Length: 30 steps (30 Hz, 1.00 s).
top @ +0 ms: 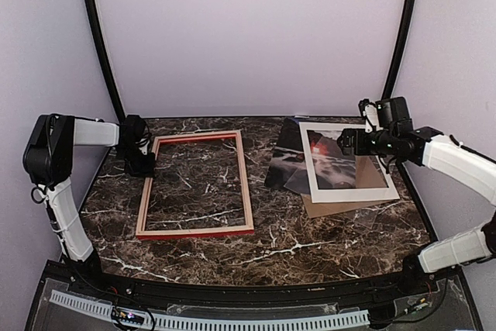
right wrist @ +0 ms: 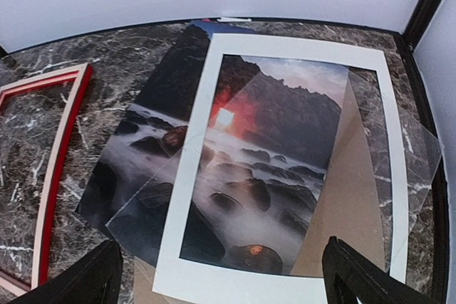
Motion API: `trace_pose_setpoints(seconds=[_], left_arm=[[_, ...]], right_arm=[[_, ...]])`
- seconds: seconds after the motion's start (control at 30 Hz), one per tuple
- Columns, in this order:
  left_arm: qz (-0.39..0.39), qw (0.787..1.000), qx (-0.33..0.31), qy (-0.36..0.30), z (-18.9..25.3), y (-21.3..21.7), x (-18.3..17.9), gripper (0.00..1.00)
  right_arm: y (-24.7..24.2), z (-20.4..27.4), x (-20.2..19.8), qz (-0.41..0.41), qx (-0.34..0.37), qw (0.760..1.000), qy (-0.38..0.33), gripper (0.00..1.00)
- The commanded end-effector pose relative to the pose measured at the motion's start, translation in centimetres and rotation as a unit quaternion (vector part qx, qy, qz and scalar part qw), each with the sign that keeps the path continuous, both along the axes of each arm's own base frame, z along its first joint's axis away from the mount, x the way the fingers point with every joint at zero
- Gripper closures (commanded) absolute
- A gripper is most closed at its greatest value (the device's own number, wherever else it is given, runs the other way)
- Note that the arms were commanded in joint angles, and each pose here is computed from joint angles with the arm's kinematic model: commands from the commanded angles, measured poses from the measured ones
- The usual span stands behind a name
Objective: Put the photo into the frame
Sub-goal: Move the frame body to the center of the board.
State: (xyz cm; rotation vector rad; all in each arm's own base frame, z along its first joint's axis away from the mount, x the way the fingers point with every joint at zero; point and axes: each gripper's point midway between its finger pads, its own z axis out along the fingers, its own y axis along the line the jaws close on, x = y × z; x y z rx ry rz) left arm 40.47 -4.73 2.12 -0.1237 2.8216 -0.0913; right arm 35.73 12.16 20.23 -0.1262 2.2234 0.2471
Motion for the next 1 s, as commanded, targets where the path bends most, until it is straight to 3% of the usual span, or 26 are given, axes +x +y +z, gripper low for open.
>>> trace_pose_setpoints(seconds=[0.0,0.27,0.47,0.53,0.57,0.8,0.97], left_arm=[[-0.082,0.993,0.023,0.079,-3.1,-1.4,-3.3,0.81],[-0.102,0.992,-0.022,0.07,-2.1,-4.0,-4.3,0.75],[-0.097,0.992,-0.052,0.065,-1.0,-5.0,-5.0,0.61],[-0.092,0.993,-0.055,0.056,-0.2,-5.0,-4.8,0.53],[-0.091,0.993,-0.056,0.049,0.5,-5.1,-4.7,0.46],[-0.1,0.99,-0.089,-0.045,6.8,-7.6,-2.5,0.27],[-0.144,0.974,-0.129,-0.114,10.9,-13.0,-1.7,0.24]], right_arm=[[-1.9,-1.8,1.1,-0.059,-0.044,0.997,0.034,0.01],[-6.5,-5.8,2.6,-0.125,-0.044,0.986,0.096,0.01],[-11.9,-8.6,2.0,-0.199,-0.026,0.97,0.134,0.01],[-13.2,-9.4,1.6,-0.217,-0.012,0.966,0.143,0.01],[-13.5,-9.7,1.4,-0.22,-0.004,0.964,0.146,0.01],[-16.7,-12.1,0.9,-0.266,0.062,0.948,0.161,0.01],[-16.1,-13.4,1.2,-0.251,0.1,0.947,0.174,0.03]])
